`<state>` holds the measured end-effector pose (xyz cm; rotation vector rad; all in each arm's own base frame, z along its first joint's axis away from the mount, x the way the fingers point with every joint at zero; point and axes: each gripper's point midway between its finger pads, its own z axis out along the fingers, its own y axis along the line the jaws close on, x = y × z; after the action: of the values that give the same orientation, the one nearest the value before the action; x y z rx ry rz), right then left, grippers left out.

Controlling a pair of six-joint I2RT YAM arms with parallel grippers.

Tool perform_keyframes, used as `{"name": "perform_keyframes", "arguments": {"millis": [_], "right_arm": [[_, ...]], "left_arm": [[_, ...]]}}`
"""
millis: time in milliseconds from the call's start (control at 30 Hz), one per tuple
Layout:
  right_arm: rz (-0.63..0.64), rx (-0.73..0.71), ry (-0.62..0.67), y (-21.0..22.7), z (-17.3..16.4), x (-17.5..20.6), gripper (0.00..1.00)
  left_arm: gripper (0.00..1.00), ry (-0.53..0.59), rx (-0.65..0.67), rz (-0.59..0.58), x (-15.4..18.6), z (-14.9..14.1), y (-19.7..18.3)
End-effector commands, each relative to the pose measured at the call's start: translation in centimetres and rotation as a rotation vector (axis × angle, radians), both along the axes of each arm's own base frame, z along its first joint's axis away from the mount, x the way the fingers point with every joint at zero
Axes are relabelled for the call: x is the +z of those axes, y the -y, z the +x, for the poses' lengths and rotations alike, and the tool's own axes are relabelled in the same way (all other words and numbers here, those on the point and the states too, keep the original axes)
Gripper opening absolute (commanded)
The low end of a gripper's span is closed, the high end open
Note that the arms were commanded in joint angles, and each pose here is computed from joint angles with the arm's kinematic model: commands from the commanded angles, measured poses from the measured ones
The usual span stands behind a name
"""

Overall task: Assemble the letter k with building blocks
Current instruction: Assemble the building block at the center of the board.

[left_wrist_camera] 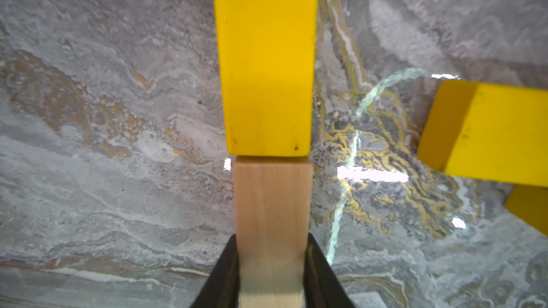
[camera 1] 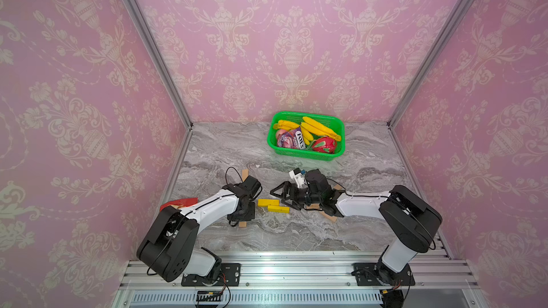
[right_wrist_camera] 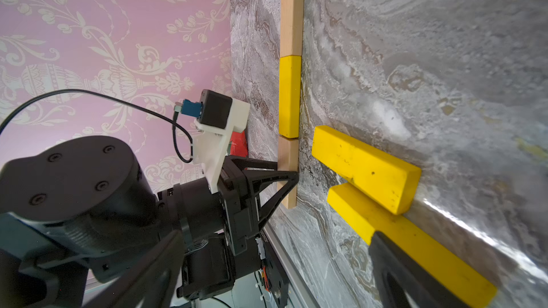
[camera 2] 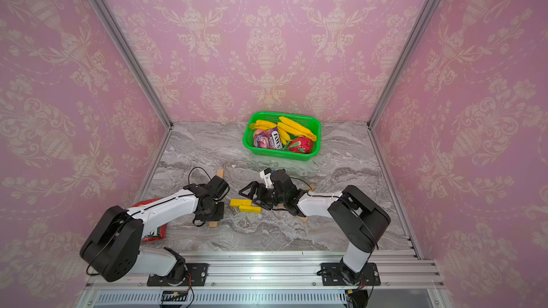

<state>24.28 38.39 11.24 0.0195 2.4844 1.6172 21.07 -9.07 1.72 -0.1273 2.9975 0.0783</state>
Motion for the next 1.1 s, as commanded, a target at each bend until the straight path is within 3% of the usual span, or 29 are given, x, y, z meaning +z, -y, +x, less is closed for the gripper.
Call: {"name": "perform_keyframes", "arguments": {"millis": [0,400,1067], "right_arm": [[0.007,0.016,0.016,-0.7,0.1,0.3,1.00],[0.009,0.018,0.015,-0.7,0.1,0.3,1.00],[0.008,0.025,0.019,-0.8,0.1,0.5,1.00]], "left_arm": [[0.18,-0.023,0.002,0.011,-0.1,-0.2,-0.4],[0.18,-0.030,0.004,0.014,-0.2,-0.1,-0.5],[0.34,-0.026,-0.024,-0.040,0.2,1.0,0.8]]}}
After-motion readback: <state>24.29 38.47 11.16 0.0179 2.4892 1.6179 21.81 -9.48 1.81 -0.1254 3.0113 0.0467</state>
